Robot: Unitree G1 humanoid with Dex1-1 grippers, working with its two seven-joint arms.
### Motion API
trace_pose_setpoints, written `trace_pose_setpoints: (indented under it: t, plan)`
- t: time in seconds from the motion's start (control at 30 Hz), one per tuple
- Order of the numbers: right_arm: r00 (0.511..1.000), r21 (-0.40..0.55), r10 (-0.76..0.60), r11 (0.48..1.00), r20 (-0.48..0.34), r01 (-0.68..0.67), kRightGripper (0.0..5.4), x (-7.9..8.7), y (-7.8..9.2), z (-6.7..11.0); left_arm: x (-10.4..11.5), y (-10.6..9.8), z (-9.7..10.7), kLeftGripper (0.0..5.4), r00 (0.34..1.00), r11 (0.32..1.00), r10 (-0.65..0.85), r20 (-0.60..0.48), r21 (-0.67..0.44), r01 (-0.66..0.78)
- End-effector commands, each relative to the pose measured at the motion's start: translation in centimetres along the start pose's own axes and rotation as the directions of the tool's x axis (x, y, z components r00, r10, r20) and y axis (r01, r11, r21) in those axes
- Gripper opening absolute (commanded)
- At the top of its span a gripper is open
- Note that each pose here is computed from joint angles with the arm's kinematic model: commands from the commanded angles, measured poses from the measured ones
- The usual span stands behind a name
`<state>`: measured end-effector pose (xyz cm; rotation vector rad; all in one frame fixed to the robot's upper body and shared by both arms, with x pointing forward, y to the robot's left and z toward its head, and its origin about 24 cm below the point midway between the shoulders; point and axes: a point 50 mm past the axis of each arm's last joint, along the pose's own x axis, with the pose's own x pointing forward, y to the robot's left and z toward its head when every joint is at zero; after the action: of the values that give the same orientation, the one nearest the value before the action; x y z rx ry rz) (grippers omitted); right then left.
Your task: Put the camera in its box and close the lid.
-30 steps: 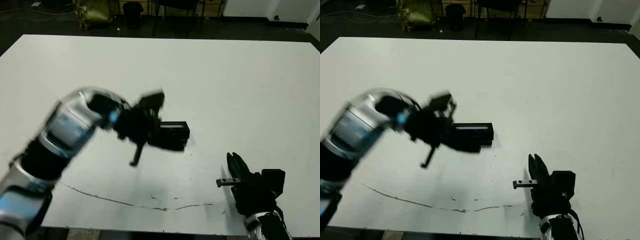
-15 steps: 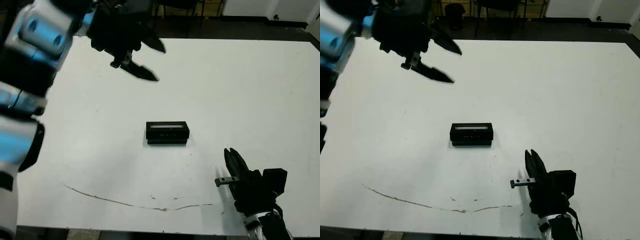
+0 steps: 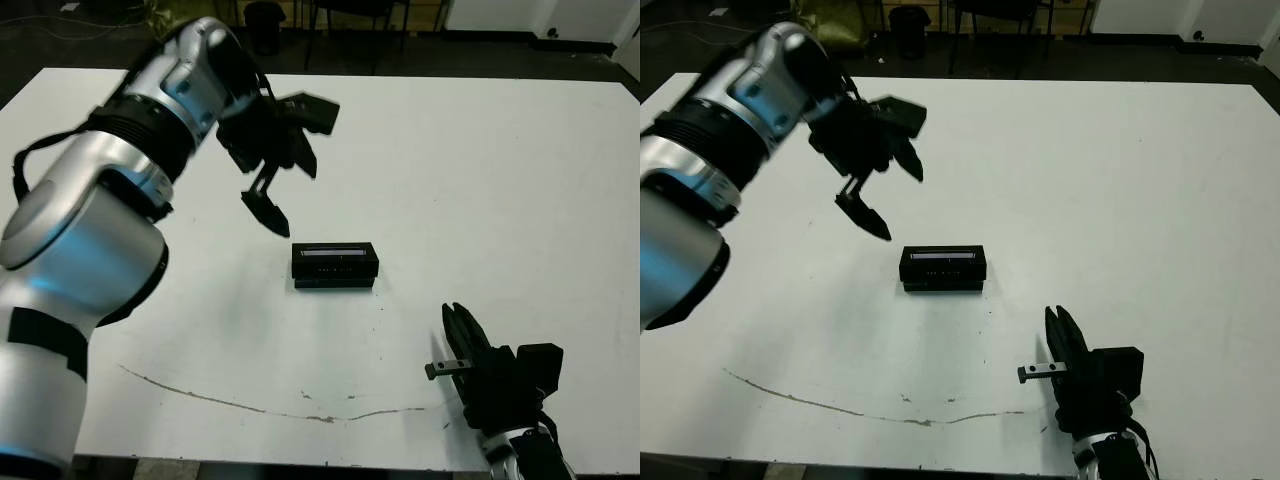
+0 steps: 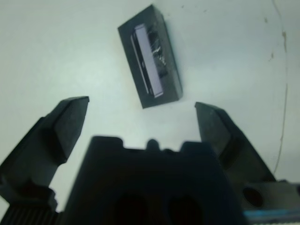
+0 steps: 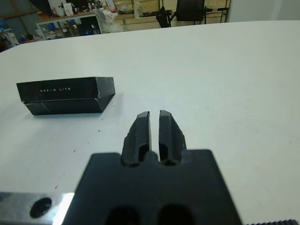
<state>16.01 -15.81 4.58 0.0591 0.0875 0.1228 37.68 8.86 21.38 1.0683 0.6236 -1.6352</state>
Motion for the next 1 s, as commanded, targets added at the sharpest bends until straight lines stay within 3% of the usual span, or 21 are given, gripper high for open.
trace_pose_setpoints:
  t: [0.03,0.23,0.5,1.0]
  plan:
    - [0.998,0.017,-0.026,0.999,-0.057,0.027,0.0,-1.0,-0.2,-1.0,0.9,-0.2,-0.7,5.38,0.999,0.998,-0.027,0.025,-0.064,0.029]
    - [0.999,0.028,-0.013,1.0,-0.047,0.015,0.0,-1.3,0.2,-0.7,1.3,-0.2,-1.6,5.38,0.999,0.982,-0.02,0.05,-0.188,0.029]
    - [0.999,0.035,0.002,0.999,-0.033,0.0,0.0,-1.4,0.3,-0.9,2.0,-0.2,-2.6,5.38,0.998,0.964,0.036,0.045,-0.265,-0.022]
    - [0.997,-0.001,-0.034,0.999,-0.07,0.034,0.0,-1.6,0.6,-0.2,3.8,-0.7,-3.0,5.38,0.999,0.965,-0.03,0.015,-0.26,0.033]
